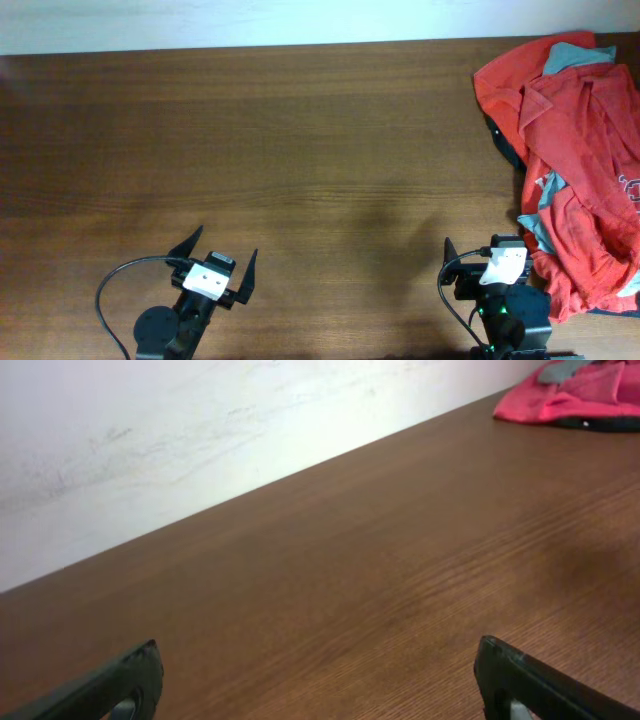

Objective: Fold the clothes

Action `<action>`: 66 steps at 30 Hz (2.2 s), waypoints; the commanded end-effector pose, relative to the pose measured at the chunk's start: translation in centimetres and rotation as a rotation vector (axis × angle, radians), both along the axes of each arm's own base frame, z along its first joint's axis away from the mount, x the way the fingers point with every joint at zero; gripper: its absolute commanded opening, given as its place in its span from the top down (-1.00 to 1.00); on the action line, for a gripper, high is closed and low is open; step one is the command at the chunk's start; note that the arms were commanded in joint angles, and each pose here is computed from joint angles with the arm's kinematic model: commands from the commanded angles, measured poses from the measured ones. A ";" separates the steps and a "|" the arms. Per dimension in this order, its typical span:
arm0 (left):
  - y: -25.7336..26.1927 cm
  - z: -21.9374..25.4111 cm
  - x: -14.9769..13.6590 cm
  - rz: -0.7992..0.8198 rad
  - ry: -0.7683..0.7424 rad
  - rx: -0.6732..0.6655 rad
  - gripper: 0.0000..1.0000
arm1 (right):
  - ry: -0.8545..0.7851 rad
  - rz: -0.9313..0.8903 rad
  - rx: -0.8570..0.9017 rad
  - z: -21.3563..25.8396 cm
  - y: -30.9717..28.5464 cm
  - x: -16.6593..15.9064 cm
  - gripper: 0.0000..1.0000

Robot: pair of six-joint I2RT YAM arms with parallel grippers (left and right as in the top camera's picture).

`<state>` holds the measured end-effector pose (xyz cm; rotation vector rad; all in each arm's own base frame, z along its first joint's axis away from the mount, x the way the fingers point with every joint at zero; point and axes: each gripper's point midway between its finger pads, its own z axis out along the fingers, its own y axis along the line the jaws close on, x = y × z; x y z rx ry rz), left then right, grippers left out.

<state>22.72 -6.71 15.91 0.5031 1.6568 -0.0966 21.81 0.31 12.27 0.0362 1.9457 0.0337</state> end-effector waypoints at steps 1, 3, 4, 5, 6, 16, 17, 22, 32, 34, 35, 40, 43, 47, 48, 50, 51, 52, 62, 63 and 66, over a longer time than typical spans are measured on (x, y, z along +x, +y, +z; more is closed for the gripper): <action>0.3 0.6 0.1 0.023 -0.006 -0.044 -0.99 | -0.058 -0.012 0.014 2.4 -0.1 0.0 -0.97; 0.3 1.2 0.0 0.023 -0.018 -0.045 -0.99 | -0.070 -0.012 0.014 3.0 -0.1 -0.1 -0.97; 0.3 1.5 0.0 0.023 -0.023 -0.046 -0.99 | -0.075 -0.012 0.014 3.3 -0.1 -0.1 -0.97; 0.3 1.8 0.0 0.023 -0.027 -0.046 -0.99 | -0.080 -0.012 0.014 3.6 -0.2 -0.1 -0.97; 0.3 2.2 0.0 0.023 -0.029 -0.046 -0.99 | -0.084 -0.012 0.014 4.0 -0.2 -0.1 -0.97; 0.1 5.6 1.6 0.025 0.065 -0.035 -0.99 | 0.087 -0.020 0.004 6.3 -0.2 1.7 -0.97; 0.1 5.7 2.0 0.025 0.090 -0.032 -0.99 | 0.127 -0.020 0.002 6.5 -0.2 2.0 -0.97; -0.3 5.0 4.4 0.025 0.383 0.000 -0.99 | 0.397 -0.017 -0.006 7.0 -0.1 4.4 -0.97; -0.9 5.8 8.1 0.025 0.590 -0.007 -0.99 | 0.590 -0.653 0.194 8.0 -13.0 3.7 -0.97; -0.9 5.8 8.1 0.025 0.589 -0.007 -0.99 | 0.582 -0.784 0.243 7.8 -16.5 1.9 -0.98; -0.9 5.8 8.2 0.024 0.586 -0.008 -0.99 | 0.576 -0.844 0.270 7.7 -18.1 1.0 -0.97; -1.0 6.6 8.8 0.023 0.544 -0.013 -0.99 | 0.575 -1.105 0.409 5.6 -24.4 -2.9 -0.98; -1.0 6.8 9.0 0.022 0.532 -0.015 -0.99 | 0.563 -1.139 0.469 4.1 -26.8 -2.9 -0.93; -1.1 6.9 9.0 0.019 0.531 -0.016 -0.99 | 0.598 -1.162 0.504 1.1 -28.8 -2.1 -0.90; -1.1 6.9 9.0 0.019 0.531 -0.016 -0.99 | 0.603 -1.160 0.504 0.2 -29.4 -1.6 -0.89; -1.1 6.9 9.0 0.019 0.531 -0.016 -0.99 | 0.631 -1.143 0.492 -1.3 -30.1 -1.1 -0.77; -1.1 6.9 9.0 0.019 0.531 -0.016 -0.99 | 0.650 -1.147 0.494 -2.0 -30.3 -1.1 -0.70; -1.1 6.9 9.0 0.019 0.531 -0.016 -0.99 | 0.664 -1.147 0.499 -2.6 -30.4 -1.1 -0.57; -1.1 6.9 9.0 0.019 0.530 -0.016 -0.91 | 0.591 -0.923 0.586 -0.8 -29.0 2.9 0.92; -1.1 6.9 9.0 0.019 0.530 -0.016 -0.85 | 0.552 -0.840 0.609 0.7 -28.3 4.3 0.92; -1.1 6.9 9.0 0.019 0.528 -0.016 -0.84 | 0.455 -0.568 0.668 5.6 -24.7 8.3 0.92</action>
